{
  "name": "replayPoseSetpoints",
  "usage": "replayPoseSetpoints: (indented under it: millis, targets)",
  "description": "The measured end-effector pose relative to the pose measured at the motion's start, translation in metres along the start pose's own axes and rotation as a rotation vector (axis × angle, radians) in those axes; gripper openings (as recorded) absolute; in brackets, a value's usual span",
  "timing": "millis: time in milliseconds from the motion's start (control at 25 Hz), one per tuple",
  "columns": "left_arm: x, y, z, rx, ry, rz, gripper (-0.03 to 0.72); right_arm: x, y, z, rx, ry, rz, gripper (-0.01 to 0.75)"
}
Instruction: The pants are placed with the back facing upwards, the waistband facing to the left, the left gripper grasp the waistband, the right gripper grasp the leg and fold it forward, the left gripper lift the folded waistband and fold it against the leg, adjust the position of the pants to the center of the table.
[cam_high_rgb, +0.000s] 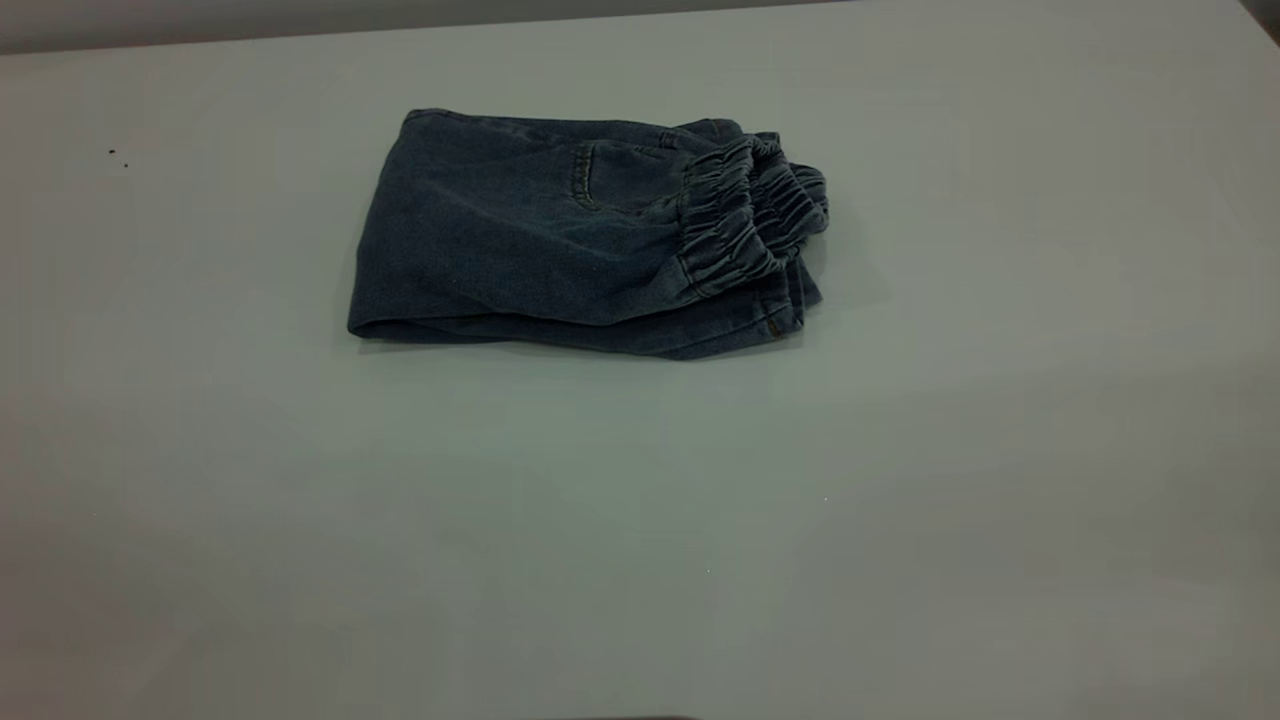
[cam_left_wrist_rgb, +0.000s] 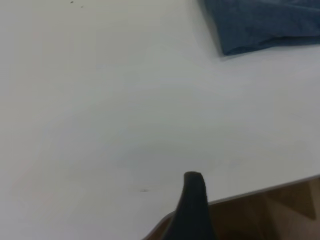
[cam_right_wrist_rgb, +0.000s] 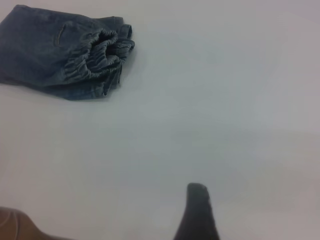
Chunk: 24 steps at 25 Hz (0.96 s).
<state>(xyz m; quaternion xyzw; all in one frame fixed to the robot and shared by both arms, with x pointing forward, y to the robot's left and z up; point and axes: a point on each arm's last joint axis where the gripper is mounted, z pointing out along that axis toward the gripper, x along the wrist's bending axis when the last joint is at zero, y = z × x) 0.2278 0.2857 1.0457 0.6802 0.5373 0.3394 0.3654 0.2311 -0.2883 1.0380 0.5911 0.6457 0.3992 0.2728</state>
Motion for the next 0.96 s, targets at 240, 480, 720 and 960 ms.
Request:
replayPoseSetpoints:
  millis: [240,480,720,960]
  targets:
    - [0.0001,-0.0001,-0.0002,-0.001,-0.012,0.007,0.575,0.0,0.0,0.0,0.0,0.0,0.0,0.475]
    - [0.0001,-0.0001,-0.0002,-0.001,-0.013,0.007,0.575,0.0,0.0,0.0,0.0,0.0,0.0,0.475]
    - [0.0001,-0.0001,-0.0002,-0.001,-0.013,0.007,0.574,0.0,0.0,0.0,0.0,0.0,0.001,0.475]
    - [0.0001,-0.0001,-0.0002,-0.001,-0.013,0.007,0.574,0.0001,0.0,0.0,0.0,0.001,0.0,0.475]
